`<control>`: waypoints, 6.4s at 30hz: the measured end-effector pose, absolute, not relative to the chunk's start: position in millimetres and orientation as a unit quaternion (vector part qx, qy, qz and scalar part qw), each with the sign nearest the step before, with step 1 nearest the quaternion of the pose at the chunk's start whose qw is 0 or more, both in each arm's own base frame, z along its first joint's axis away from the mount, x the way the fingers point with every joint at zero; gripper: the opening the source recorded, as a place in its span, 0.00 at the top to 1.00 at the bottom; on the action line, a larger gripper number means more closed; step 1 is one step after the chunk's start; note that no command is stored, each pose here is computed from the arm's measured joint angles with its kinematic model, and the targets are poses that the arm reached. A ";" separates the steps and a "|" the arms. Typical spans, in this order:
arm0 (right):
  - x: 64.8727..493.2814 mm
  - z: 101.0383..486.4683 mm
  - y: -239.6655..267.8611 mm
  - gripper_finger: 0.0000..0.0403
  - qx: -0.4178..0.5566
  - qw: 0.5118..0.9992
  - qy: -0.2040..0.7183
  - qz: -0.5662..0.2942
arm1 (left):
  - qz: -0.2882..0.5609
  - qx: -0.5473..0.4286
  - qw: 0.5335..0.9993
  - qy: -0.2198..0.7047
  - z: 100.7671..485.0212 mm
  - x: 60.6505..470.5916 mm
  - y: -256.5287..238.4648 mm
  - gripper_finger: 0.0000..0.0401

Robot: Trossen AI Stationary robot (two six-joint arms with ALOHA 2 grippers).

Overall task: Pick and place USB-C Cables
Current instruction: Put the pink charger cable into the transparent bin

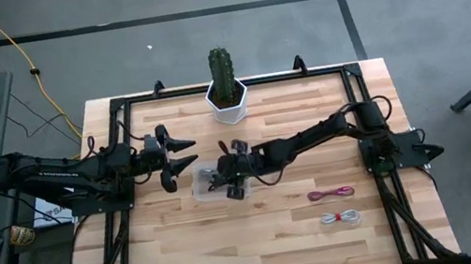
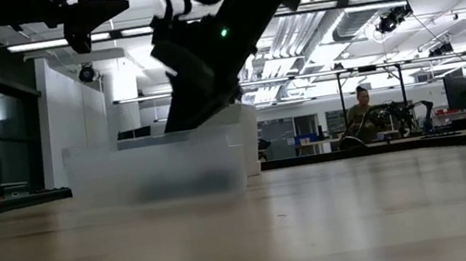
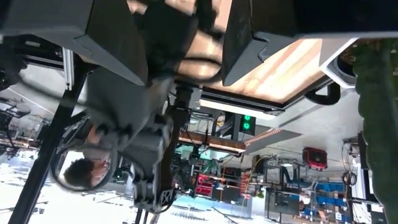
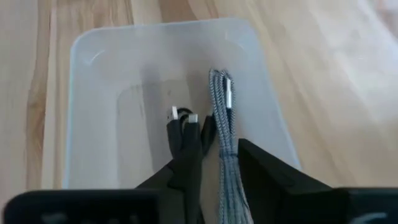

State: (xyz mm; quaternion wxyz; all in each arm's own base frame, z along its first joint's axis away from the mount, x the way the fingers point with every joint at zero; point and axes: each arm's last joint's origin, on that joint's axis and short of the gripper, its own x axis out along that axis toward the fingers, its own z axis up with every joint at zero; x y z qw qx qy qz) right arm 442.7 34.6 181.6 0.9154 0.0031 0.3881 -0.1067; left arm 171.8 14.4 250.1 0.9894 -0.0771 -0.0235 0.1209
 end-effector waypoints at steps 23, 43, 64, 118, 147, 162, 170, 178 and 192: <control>250.2 210.7 32.8 0.68 0.099 0.913 0.304 -0.254 | 0.122 -0.082 0.989 -0.014 248.0 171.8 14.5 0.53; 224.6 213.4 30.7 0.68 0.085 0.974 0.150 -0.146 | 0.124 -0.082 0.989 -0.013 247.9 171.8 14.6 0.53; 224.4 248.9 61.5 0.68 0.198 0.925 0.325 0.015 | 0.124 -0.082 0.989 -0.013 247.9 171.8 14.6 0.53; 183.3 129.9 117.2 0.93 0.030 0.732 0.679 -0.040 | 0.124 -0.089 0.988 -0.014 247.9 171.7 14.6 0.53; 211.7 163.9 63.7 1.00 0.007 0.968 0.243 -0.065 | 0.120 -0.090 0.988 -0.016 248.5 171.8 14.4 0.53; 250.1 237.0 23.2 1.00 -0.035 0.997 -0.055 -0.039 | 0.121 -0.090 0.988 -0.014 248.0 171.8 14.4 0.53; 285.1 226.9 25.6 1.00 -0.037 0.998 -0.029 -0.043 | 0.124 -0.084 0.989 -0.013 247.9 171.8 14.6 0.53; 308.0 221.1 20.0 1.00 -0.007 0.998 -0.017 -0.056 | 0.149 -0.064 0.987 -0.021 238.8 169.5 15.9 0.53; 327.3 220.0 29.4 1.00 0.021 0.999 0.009 -0.042 | 0.160 -0.065 0.983 -0.053 238.1 167.6 16.5 0.53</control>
